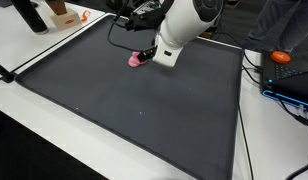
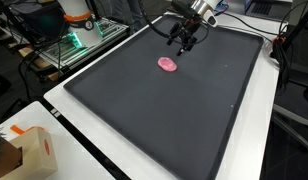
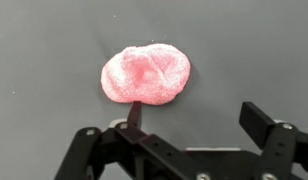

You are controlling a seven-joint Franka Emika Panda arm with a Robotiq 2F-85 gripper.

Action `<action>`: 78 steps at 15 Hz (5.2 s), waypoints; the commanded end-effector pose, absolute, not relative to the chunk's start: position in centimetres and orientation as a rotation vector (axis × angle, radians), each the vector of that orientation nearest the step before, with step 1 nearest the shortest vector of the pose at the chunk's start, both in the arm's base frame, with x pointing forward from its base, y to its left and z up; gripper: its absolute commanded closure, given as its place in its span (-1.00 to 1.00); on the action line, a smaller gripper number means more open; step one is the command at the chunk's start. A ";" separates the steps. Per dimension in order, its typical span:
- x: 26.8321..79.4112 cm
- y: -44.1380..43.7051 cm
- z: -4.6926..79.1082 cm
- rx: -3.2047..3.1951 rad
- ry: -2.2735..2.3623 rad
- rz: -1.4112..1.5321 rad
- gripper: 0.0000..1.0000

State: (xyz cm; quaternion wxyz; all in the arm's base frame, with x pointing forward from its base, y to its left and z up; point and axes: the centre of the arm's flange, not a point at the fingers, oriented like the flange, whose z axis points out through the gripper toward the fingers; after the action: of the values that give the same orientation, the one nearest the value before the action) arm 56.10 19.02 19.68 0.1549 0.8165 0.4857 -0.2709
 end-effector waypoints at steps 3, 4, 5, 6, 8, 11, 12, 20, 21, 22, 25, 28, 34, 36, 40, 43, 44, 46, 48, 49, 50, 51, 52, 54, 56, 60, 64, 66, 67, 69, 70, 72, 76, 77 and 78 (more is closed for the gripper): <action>56.0 19.3 18.9 2.250 1.479 -0.864 -1.00; 55.9 19.3 18.8 2.244 1.489 -0.876 -1.00; 55.9 19.3 18.6 2.233 1.495 -0.872 -1.00; 55.8 19.3 18.5 2.231 1.504 -0.871 -1.00; 55.9 19.4 18.3 2.233 1.509 -0.863 -1.00; 56.3 19.3 18.1 2.246 1.499 -0.852 -1.00; 56.6 19.2 18.1 2.262 1.488 -0.852 -1.00; 59.6 17.6 19.2 2.409 1.344 -0.782 -1.00; 60.2 17.2 19.4 2.445 1.303 -0.778 -1.00; 60.6 16.8 19.5 2.478 1.265 -0.767 -1.00; 62.0 15.6 20.1 2.620 1.112 -0.735 -1.00; 63.5 13.8 20.7 2.762 0.927 -0.715 -1.00; 65.9 9.0 21.8 2.978 0.524 -0.633 -1.00; 66.3 7.2 22.0 3.033 0.379 -0.616 -1.00; 66.7 3.3 22.4 3.116 0.079 -0.564 -1.00; 66.5 0.4 22.6 3.147 -0.160 -0.530 -1.00; 66.4 -0.6 22.6 3.152 -0.241 -0.520 -1.00; 65.9 -2.5 22.7 3.150 -0.407 -0.511 -1.00; 65.2 -4.2 22.9 3.144 -0.571 -0.524 -1.00; 64.6 -5.1 23.0 3.135 -0.653 -0.544 -1.00; 64.0 -5.9 22.9 3.119 -0.737 -0.553 -1.00; 63.5 -6.6 22.9 3.108 -0.815 -0.567 -1.00; 62.9 -7.3 22.8 3.090 -0.898 -0.585 -1.00; 61.5 -8.7 22.5 3.057 -1.059 -0.622 -1.00; 60.2 -9.8 22.1 3.027 -1.214 -0.662 -1.00; 57.7 -11.1 20.9 2.994 -1.518 -0.701 -1.00; 55.4 -11.6 19.7 2.915 -1.823 -0.801 -1.00; 54.3 -11.8 19.4 2.865 -1.971 -0.868 -1.00; 53.7 -11.8 19.3 2.836 -2.042 -0.904 -1.00; 52.7 -11.8 19.1 2.777 -2.191 -0.961 -1.00; 52.2 -11.9 18.9 2.745 -2.270 -0.971 -1.00; 51.2 -12.1 18.5 2.701 -2.379 -0.985 -1.00; 49.5 -12.7 17.3 2.640 -2.504 -0.965 -1.00; 49.1 -12.7 17.1 2.631 -2.524 -0.963 -1.00; 48.7 -12.7 16.9 2.645 -2.532 -0.948 -1.00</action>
State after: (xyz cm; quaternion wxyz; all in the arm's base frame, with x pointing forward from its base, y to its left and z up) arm 50.97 -12.93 17.12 -0.2971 0.6734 -0.6264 -0.2566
